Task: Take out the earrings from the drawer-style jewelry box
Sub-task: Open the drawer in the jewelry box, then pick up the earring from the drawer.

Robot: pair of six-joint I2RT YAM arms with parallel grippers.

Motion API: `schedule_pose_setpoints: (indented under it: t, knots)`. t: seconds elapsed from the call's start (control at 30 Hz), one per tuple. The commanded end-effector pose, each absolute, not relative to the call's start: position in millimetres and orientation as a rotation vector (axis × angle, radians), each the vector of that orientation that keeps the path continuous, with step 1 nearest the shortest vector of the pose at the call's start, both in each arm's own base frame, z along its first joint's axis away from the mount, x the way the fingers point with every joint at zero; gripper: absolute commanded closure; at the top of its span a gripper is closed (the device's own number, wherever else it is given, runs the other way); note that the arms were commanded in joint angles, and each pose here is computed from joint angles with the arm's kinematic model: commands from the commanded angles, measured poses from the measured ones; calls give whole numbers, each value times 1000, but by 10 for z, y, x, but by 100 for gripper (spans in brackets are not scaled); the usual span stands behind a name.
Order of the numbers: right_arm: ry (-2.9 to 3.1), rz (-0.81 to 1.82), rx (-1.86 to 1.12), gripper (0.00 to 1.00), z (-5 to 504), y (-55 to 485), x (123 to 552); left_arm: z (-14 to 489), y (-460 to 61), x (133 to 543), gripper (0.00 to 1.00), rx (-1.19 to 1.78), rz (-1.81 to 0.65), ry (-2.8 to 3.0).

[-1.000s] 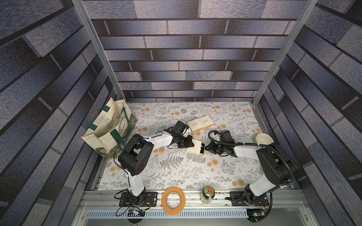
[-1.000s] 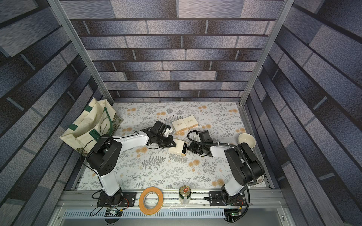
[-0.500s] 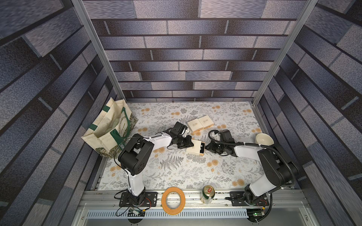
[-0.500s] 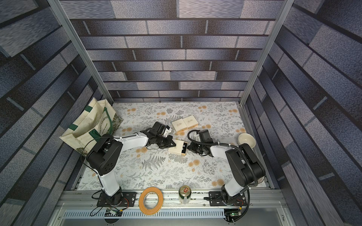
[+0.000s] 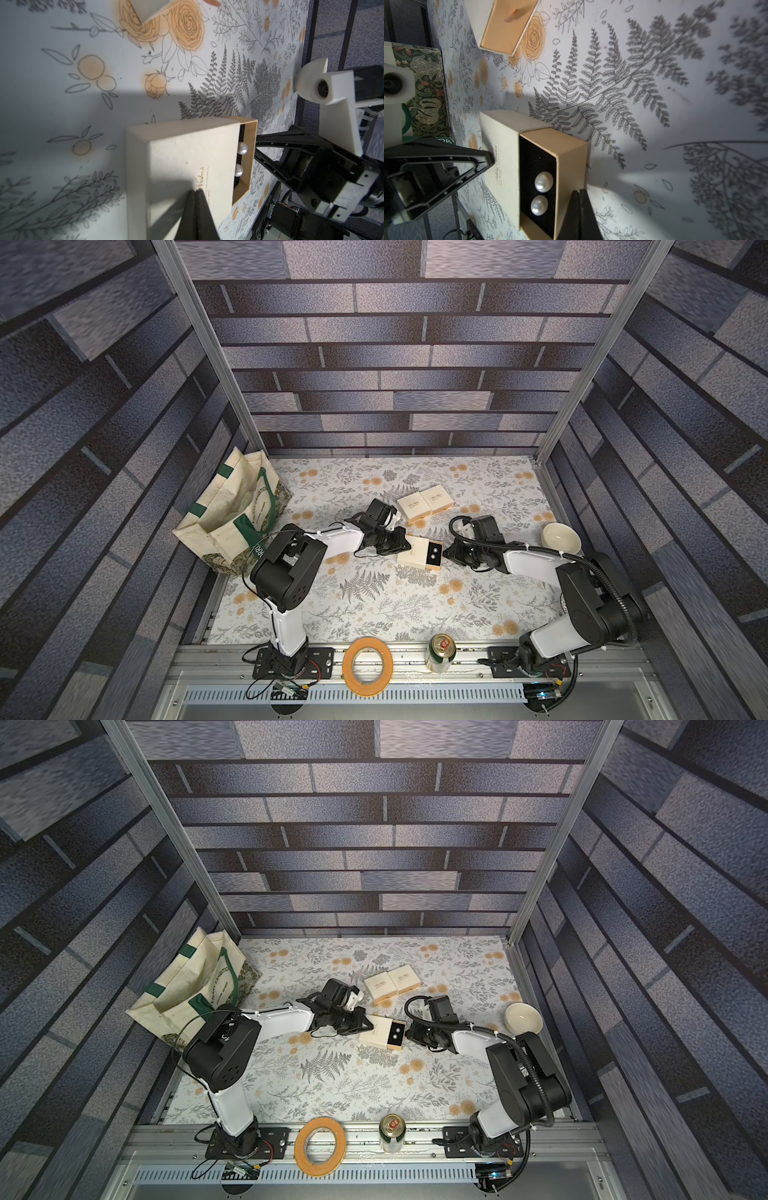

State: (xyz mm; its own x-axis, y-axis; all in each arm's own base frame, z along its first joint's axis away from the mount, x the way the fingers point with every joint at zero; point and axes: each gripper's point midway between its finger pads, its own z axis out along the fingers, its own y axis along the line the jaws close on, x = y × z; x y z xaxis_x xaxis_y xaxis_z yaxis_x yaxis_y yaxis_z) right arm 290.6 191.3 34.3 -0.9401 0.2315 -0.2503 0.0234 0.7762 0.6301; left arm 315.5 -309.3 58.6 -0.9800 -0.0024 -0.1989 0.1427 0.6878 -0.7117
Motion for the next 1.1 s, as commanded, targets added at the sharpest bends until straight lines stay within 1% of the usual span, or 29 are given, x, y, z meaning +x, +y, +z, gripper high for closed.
schedule_pose_setpoints:
  t: [0.0, 0.03, 0.07, 0.13, 0.2, 0.23, 0.33, 0.47, 0.53, 0.7, 0.93, 1.07]
  knots:
    - [2692, 892, 195, 100, 276, 1816, 2822, 3, -2726, 2987, 100, -41, -922, 2917]
    - [2687, 903, 180, 100, 302, 1835, 2833, 8, -2735, 2993, 100, -37, -923, 2914]
    - [2680, 907, 176, 98, 328, 1843, 2847, 7, -2741, 2992, 100, -35, -923, 2916]
    - [2656, 905, 159, 91, 415, 1850, 2889, 25, -2766, 2999, 100, -24, -928, 2912]
    - [2641, 870, 138, 81, 520, 1827, 2929, 43, -2788, 2999, 100, -17, -930, 2910]
    - [2636, 851, 123, 77, 568, 1819, 2943, 45, -2791, 2998, 100, -12, -926, 2910]
    - [2625, 790, 28, 72, 773, 1838, 2974, 56, -2807, 3000, 100, -1, -926, 2910]
    - [2651, 677, -126, 72, 943, 1918, 2942, 61, -2816, 2996, 100, 10, -927, 2912]
    - [2669, 648, -170, 77, 968, 1964, 2909, 69, -2823, 2997, 100, 9, -929, 2911]
    - [2702, 617, -232, 82, 938, 2097, 2846, 77, -2833, 2987, 100, 20, -927, 2914]
    - [2780, 529, -281, 84, 787, 2202, 2756, 92, -2839, 2983, 100, 25, -927, 2917]
    - [2801, 508, -271, 83, 711, 2226, 2759, 81, -2839, 2979, 100, 26, -925, 2921]
